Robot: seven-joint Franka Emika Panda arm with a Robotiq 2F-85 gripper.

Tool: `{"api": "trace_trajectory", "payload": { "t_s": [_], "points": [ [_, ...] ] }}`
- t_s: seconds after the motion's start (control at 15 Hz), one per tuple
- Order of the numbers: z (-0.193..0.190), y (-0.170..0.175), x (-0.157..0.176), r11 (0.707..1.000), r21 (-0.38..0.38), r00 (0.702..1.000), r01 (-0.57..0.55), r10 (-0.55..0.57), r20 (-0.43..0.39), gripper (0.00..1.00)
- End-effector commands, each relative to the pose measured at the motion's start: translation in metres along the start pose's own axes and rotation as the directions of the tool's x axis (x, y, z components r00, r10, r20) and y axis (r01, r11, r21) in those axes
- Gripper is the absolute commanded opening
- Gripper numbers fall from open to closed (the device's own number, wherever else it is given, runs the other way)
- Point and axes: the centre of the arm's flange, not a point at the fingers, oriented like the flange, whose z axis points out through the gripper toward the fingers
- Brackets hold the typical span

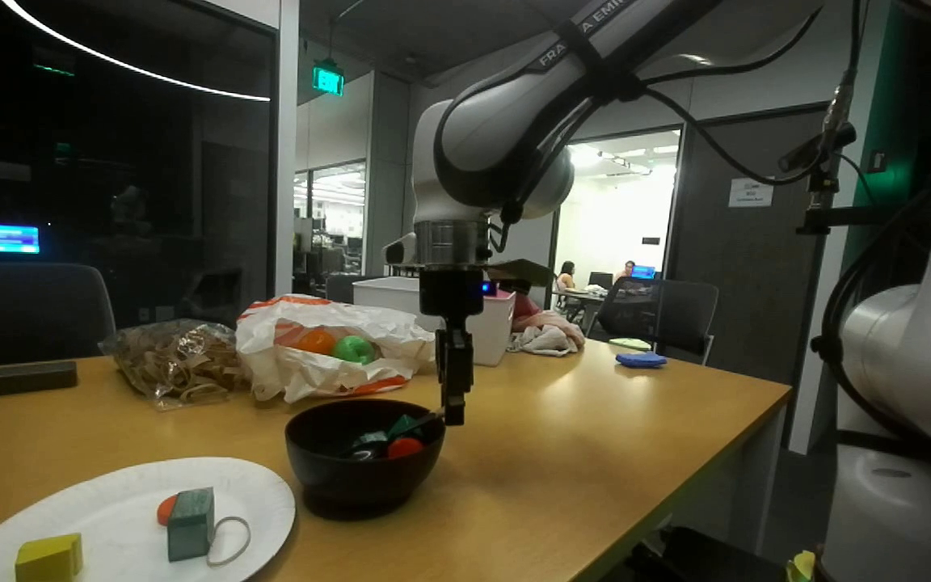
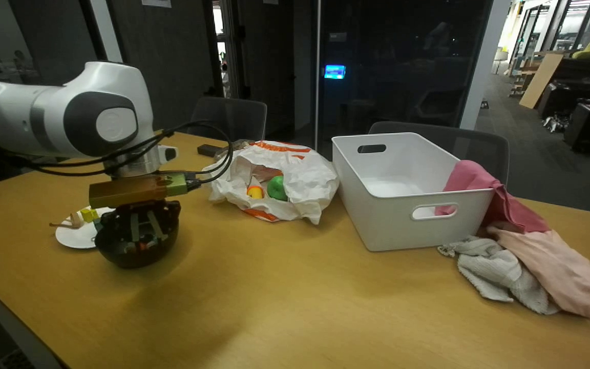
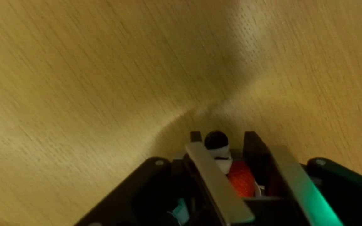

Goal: Stir the contents in the black bowl using the black spoon then remove an apple and orange from the plastic bag and put them on the table.

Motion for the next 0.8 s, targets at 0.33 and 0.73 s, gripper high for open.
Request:
{"api": "trace_trajectory", "payload": {
  "t_s": [0.33,0.73],
  "points": [
    [-0.019,-0.012,-0.001,0.977,-0.158,0.982,0.146,-0.124,0.143,0.14],
    [-0.028,-0.044,0.009,0.861,-0.349,0.908,0.371,-0.258,0.330,0.14]
  ]
}}
